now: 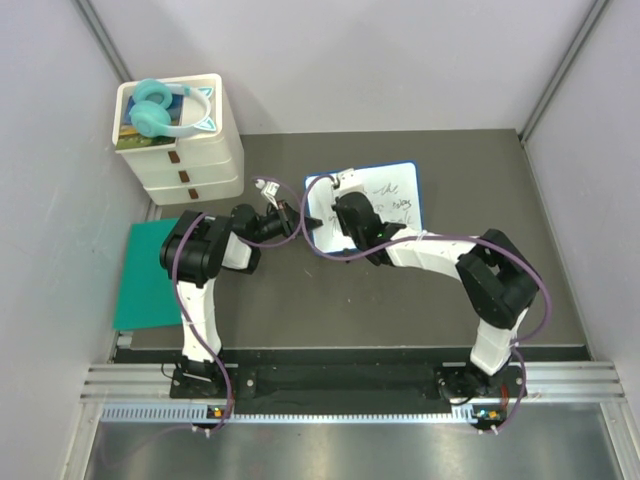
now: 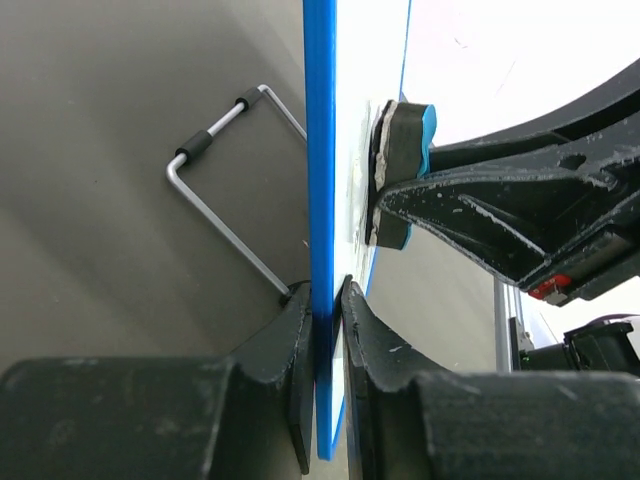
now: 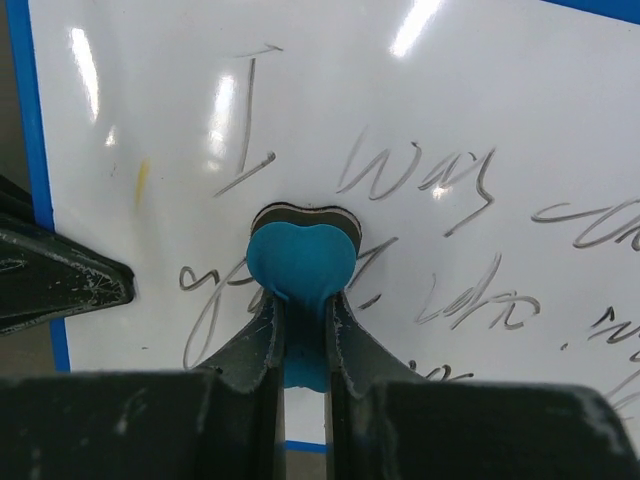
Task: Erase the whiteboard
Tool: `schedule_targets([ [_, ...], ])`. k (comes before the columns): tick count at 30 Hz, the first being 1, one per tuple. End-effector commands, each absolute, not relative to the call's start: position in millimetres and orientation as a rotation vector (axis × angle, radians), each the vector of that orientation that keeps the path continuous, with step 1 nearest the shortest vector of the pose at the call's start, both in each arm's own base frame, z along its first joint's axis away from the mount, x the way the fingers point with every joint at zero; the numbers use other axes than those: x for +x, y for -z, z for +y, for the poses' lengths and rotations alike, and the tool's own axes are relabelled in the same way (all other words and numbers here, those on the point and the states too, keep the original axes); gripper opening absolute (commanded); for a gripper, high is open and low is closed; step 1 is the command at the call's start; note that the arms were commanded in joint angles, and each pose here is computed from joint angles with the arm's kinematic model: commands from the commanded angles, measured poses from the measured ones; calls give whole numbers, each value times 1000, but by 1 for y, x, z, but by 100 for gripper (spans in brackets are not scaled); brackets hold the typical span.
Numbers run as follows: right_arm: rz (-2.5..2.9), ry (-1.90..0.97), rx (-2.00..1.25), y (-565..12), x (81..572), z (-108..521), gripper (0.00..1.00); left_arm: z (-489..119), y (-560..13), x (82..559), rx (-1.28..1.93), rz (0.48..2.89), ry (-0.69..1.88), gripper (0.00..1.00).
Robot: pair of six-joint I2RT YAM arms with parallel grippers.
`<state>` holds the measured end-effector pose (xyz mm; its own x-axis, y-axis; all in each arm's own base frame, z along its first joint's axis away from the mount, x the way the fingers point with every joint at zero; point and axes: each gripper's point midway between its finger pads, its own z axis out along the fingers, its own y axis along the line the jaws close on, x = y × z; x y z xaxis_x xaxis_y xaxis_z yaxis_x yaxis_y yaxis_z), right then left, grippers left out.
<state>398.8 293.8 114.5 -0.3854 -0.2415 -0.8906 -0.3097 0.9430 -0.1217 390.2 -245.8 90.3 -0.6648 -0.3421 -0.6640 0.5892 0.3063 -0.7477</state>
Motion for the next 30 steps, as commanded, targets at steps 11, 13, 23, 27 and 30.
schedule_targets([
  [11, 1993, -30, -442, -86, 386, 323, 0, -255, -84, 375, 286, 1839, 1483, 0],
  [13, 1982, 107, -354, -81, 392, 296, 0, -254, -83, 376, 278, 1845, 1476, 0],
  [23, 2114, 161, 21, -55, 408, 180, 0, -254, -82, 372, 277, 1854, 1481, 0],
  [27, 2108, 74, -82, -58, 406, 197, 0, -253, -81, 373, 281, 1855, 1474, 0],
  [30, 2100, -62, -216, -54, 396, 233, 0, -254, -82, 373, 283, 1853, 1478, 0],
])
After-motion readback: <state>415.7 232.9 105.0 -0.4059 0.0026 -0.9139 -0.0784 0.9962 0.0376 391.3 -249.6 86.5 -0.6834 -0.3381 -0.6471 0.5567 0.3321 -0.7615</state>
